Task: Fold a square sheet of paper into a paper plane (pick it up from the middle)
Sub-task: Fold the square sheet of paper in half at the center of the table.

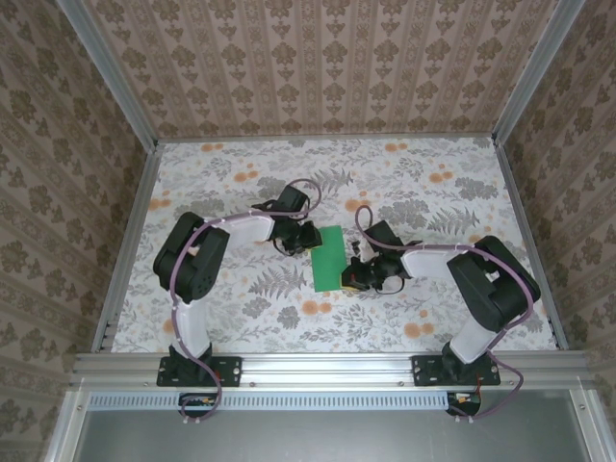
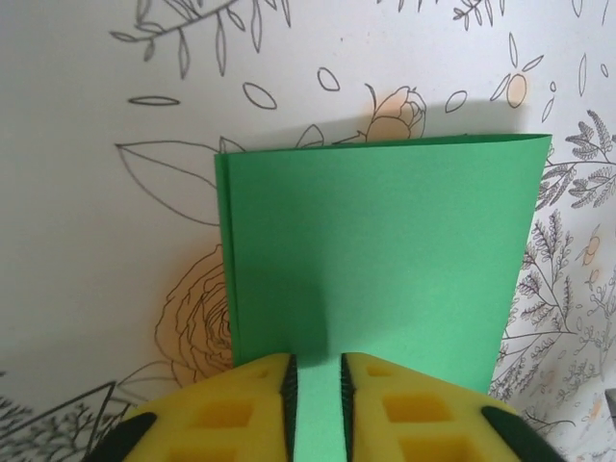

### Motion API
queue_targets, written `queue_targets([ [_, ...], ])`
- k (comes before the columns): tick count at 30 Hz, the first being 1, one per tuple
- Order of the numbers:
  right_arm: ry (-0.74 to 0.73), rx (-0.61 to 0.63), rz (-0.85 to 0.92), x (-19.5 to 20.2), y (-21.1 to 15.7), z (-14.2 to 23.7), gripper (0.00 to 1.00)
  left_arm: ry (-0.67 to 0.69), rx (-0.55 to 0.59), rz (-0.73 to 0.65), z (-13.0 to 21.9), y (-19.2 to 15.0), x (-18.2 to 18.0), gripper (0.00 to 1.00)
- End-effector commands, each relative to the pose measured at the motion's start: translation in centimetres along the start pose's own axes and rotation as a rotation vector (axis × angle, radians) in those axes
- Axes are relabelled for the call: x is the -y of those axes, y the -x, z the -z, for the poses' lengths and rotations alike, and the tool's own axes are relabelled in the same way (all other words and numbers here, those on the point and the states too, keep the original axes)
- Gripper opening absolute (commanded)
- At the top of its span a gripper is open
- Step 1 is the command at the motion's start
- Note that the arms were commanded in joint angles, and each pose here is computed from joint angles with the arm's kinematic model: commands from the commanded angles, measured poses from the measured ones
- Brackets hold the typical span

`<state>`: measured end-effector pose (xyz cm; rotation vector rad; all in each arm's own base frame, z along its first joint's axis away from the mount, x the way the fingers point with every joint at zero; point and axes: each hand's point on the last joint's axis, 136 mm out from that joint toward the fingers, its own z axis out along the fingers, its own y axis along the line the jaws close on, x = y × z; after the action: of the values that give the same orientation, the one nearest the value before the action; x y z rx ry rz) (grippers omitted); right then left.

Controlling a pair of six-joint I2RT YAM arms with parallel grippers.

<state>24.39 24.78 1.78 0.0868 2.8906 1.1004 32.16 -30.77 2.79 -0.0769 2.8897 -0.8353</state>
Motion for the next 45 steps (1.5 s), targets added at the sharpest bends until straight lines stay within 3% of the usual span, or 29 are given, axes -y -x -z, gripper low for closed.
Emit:
queue_targets([
  [1, -0.034, 0.114, -0.002, -2.0, 2.4, 1.6, 0.01, -0.009, 0.048, -0.054, 3.7, 1.6, 1.4, 0.32],
  [5, -0.123, 0.158, 0.067, -2.5, 4.3, 3.0, 0.05, -0.045, 0.138, -0.026, 7.9, 3.3, 1.4, 0.46],
  [12, -0.258, 0.148, 0.153, -2.7, 7.9, 2.1, 0.09, 0.023, 0.262, 0.078, 13.0, 3.2, -3.9, 0.58],
  [23, -0.332, 0.066, 0.168, -2.2, 11.4, -1.9, 0.1, 0.101, 0.318, 0.096, 15.1, 1.8, -8.5, 0.73],
  [29, -0.445, 0.105, 0.09, 0.2, 12.0, -1.8, 0.1, 0.101, 0.312, 0.09, 15.5, 2.8, -9.7, 0.83],
  [37, -0.669, 0.284, -0.188, 5.7, 11.0, 2.1, 0.11, 0.117, 0.304, 0.039, 15.6, 2.8, -10.3, 0.93],
  [41, -0.663, 0.37, -0.336, 6.5, 10.0, 3.2, 0.13, 0.098, 0.284, 0.054, 15.3, 1.9, -10.4, 0.93],
  [45, -0.528, 0.387, -0.446, 4.5, 9.0, 0.6, 0.13, 0.044, 0.268, 0.079, 14.9, 0.5, -10.2, 0.93],
])
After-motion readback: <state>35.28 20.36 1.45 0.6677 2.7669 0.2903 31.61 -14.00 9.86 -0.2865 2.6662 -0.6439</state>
